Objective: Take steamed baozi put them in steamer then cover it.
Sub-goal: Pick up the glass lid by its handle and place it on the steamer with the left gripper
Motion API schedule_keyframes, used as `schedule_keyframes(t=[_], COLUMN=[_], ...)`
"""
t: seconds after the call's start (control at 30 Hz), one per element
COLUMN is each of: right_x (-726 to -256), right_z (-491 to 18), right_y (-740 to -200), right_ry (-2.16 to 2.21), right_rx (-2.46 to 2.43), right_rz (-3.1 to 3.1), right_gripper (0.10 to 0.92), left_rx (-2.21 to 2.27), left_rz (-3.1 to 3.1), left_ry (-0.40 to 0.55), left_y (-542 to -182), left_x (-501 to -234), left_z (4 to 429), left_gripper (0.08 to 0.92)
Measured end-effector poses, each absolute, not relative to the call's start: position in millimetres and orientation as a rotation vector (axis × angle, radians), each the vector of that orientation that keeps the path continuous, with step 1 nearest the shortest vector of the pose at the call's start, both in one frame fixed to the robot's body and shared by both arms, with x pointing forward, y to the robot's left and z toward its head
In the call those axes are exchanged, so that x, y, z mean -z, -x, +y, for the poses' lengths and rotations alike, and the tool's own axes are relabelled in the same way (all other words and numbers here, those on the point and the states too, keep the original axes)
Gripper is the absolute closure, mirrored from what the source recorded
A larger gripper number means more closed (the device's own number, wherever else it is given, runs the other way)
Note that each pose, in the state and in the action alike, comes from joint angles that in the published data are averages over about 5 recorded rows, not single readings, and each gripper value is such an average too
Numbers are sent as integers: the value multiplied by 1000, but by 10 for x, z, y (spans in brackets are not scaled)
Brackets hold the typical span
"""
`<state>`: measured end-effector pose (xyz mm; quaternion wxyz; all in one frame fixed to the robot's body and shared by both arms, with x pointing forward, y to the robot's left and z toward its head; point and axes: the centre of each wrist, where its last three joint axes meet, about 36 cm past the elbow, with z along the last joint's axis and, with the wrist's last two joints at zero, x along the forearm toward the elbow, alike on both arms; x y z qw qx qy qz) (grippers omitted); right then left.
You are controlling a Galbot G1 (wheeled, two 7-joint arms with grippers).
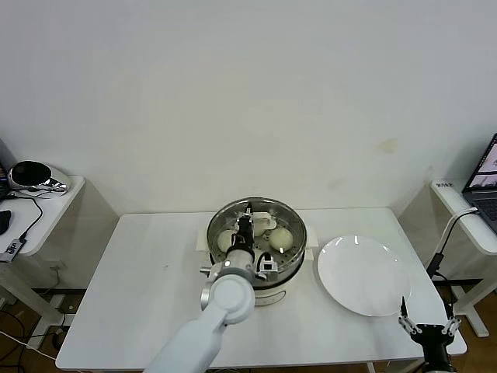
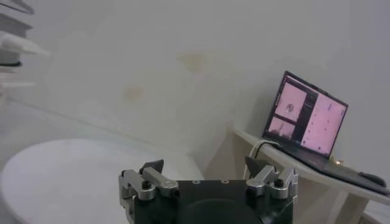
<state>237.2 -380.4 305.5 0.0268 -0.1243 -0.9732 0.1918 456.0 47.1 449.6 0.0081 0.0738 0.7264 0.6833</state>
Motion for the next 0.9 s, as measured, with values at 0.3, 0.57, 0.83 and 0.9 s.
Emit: schedule_keyframes(t=[0.3, 0.57, 0.83, 0.9], right_x=[-3040, -3031, -3012, -3012], right_z=[-3785, -3786, -3781, -3780], right_y=[-2378, -2373, -2371, -2371], right_ry=[374, 372, 367, 366], right_rx=[-591, -592, -590, -590], right_rz=[-3006, -3006, -3007, -3007], right_gripper=[200, 200, 200, 200], left_rx=[-2145, -2143, -2151, -2150], left_rz=[2273, 2272, 2265, 2265], left_ry=[-220, -233, -228, -227], left_y=[-4580, -4564, -4573, -4574], left_x=[-4455, -4422, -4393, -4386], left_z=[470, 409, 395, 391], left_gripper=[849, 849, 849, 849])
